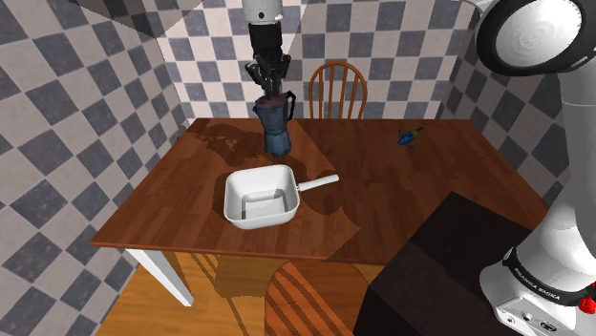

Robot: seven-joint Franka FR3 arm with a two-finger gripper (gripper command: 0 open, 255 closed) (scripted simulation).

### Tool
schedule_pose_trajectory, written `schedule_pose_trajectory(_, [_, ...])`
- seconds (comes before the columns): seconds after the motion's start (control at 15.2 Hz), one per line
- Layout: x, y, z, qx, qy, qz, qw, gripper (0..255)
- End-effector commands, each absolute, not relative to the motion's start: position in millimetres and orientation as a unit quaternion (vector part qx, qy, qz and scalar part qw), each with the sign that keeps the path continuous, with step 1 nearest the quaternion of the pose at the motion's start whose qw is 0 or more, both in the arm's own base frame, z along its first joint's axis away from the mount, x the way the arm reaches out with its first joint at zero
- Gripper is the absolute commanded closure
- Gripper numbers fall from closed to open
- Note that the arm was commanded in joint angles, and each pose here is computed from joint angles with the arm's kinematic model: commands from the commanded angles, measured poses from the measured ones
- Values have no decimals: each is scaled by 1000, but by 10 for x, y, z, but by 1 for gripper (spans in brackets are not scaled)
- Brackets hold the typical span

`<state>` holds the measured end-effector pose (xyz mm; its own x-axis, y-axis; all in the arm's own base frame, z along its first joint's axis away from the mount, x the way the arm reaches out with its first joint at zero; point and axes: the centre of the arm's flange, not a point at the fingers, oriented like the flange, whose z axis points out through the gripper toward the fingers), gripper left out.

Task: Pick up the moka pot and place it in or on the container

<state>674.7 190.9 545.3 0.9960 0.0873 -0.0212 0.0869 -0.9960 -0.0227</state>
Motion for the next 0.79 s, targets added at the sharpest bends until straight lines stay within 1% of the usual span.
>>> schedule_pose_trajectory(0.0, [6773, 1940, 5381, -999, -43, 10, 11, 255])
schedule_pose_trajectory(0.73, [6774, 1940, 4801, -999, -43, 10, 11, 255])
